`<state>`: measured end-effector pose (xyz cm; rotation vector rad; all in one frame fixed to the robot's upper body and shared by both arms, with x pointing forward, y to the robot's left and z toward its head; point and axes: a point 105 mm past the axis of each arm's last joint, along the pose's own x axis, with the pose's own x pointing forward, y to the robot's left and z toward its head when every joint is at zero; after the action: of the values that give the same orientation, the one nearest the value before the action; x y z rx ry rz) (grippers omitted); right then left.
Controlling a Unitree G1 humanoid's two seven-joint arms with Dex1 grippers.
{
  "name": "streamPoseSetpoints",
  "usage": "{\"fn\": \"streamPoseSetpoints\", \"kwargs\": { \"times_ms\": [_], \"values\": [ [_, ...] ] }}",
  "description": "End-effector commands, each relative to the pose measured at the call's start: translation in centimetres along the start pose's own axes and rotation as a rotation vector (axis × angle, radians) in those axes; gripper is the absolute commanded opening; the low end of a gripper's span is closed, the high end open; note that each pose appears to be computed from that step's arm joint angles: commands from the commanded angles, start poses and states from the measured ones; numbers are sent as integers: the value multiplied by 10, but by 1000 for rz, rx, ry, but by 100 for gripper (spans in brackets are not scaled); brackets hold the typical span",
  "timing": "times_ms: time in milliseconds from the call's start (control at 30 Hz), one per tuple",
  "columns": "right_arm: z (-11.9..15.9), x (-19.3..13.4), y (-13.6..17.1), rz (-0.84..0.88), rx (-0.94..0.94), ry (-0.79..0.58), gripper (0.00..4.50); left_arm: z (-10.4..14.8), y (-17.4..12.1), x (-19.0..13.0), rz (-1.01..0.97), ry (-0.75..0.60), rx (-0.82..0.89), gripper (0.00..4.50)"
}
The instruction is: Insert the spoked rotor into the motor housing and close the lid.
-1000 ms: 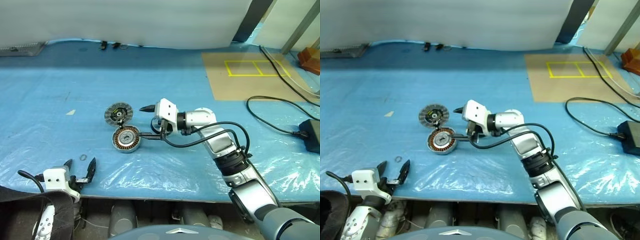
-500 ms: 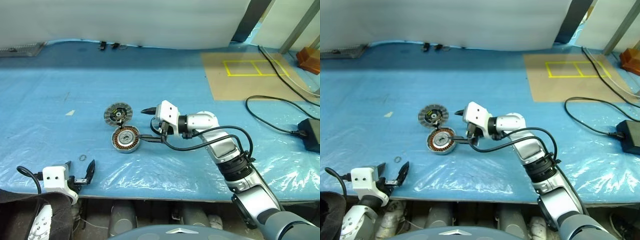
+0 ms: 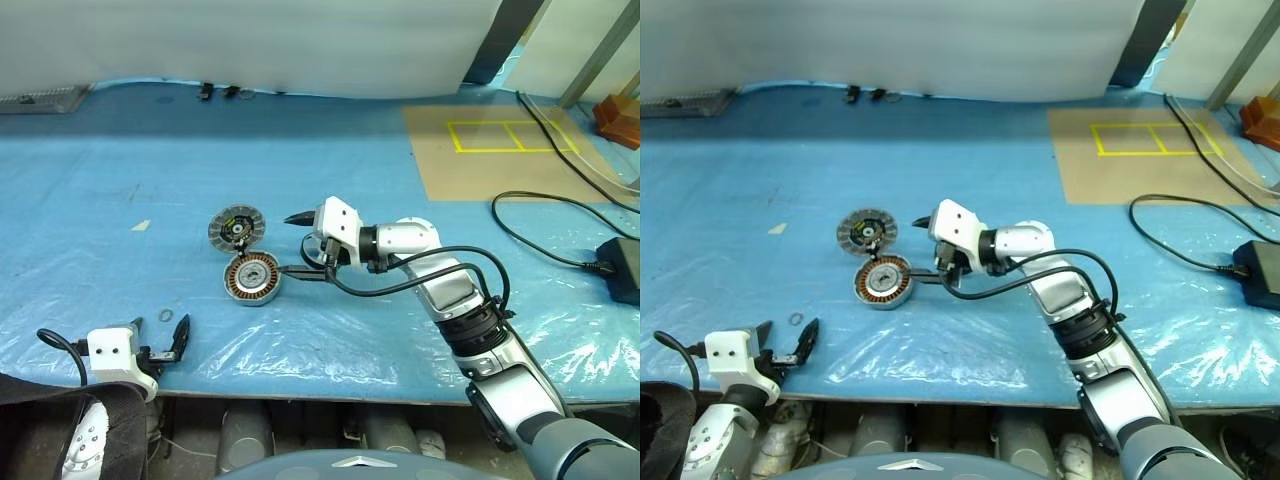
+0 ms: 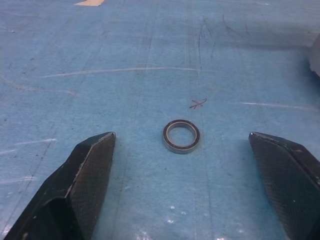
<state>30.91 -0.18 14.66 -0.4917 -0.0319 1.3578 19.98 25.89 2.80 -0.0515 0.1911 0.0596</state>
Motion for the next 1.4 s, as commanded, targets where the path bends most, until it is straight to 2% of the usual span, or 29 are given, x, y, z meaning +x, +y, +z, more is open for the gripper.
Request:
{"fn": "streamPoseSetpoints", "kwargs": {
  "times_ms": [33, 200, 233, 300, 533, 600, 733, 1000, 1233, 1400],
  "values": [
    [15, -1, -2, 9, -42, -44, 447, -4, 4, 0, 11, 7, 21, 450],
    [18, -2, -6, 11, -60, -39, 447, -18, 7, 6, 18, 41, 14, 450],
    [18, -3, -8, 11, -64, -37, 450, -21, 6, 7, 14, 49, 13, 412],
    [19, -4, -10, 8, -70, -37, 450, -26, 6, 10, 14, 61, 8, 363],
    [22, -4, -16, -8, -85, -39, 450, -46, 20, 9, 49, 125, 41, 116],
    [22, -4, -16, -8, -85, -39, 450, -44, 24, 8, 53, 110, 39, 66],
    [19, -2, -15, -7, -76, -39, 450, -32, 26, 9, 21, 26, 0, 66],
    [8, 3, -9, -19, -122, -38, 450, 39, 1, 5, -233, -321, -107, 66],
    [5, 6, -12, -29, -117, -45, 450, 64, -2, 4, -292, -438, -182, 66],
    [3, 4, -12, -31, -119, -45, 450, 68, -9, 5, -341, -430, -156, 66]
  ]
}}
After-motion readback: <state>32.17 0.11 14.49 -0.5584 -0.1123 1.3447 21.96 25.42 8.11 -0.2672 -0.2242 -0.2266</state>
